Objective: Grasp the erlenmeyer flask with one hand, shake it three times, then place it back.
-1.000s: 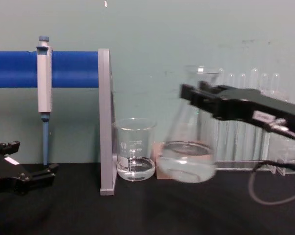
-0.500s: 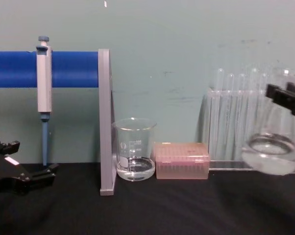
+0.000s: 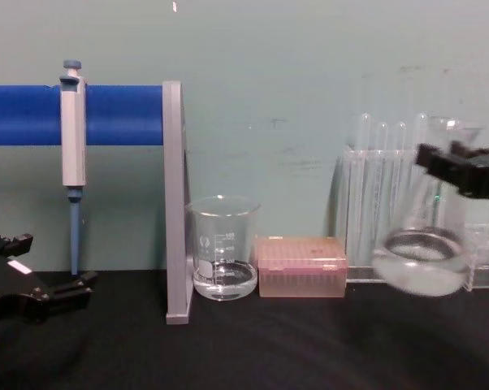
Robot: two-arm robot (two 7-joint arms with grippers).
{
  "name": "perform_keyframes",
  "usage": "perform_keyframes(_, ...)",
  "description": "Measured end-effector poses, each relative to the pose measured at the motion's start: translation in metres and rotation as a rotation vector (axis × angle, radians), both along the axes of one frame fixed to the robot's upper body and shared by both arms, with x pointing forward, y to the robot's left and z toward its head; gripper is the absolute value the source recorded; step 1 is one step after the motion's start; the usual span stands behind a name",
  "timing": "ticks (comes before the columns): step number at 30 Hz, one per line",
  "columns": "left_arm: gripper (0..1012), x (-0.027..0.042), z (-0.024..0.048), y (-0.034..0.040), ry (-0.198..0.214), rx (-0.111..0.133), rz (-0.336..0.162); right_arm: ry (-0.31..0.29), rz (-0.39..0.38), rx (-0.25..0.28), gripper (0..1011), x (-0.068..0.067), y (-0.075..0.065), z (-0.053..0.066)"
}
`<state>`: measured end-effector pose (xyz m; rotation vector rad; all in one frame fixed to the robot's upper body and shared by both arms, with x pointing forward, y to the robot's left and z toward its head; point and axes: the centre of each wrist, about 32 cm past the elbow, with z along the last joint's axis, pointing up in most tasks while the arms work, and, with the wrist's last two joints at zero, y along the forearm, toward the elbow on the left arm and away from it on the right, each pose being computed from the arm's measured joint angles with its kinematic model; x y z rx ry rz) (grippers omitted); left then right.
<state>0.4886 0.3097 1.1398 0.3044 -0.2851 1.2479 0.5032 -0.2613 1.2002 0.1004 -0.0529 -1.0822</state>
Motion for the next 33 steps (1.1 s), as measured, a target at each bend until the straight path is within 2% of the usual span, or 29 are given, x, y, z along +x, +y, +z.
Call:
perform_keyframes(3,1001,0.0,0.0,0.0,0.0,0.0,0.0,0.005,0.077,0.0,451,0.003,0.012,-0.001)
perform_keyframes(4,1001,0.0,0.0,0.0,0.0,0.0,0.0,0.005,0.077,0.0,451,0.003,0.012,-0.001)
perform_keyframes(9,1001,0.0,0.0,0.0,0.0,0.0,0.0,0.014,0.212,-0.001,451,0.005,0.032,-0.001)
perform_keyframes(14,1001,0.0,0.0,0.0,0.0,0.0,0.0,0.017,0.294,-0.007,451,0.004,0.043,-0.002)
perform_keyframes(19,1001,0.0,0.0,0.0,0.0,0.0,0.0,0.018,0.332,-0.012,451,0.004,0.045,-0.003)
perform_keyframes(33,1001,0.0,0.0,0.0,0.0,0.0,0.0,0.024,0.342,-0.018,451,0.0,0.042,-0.006)
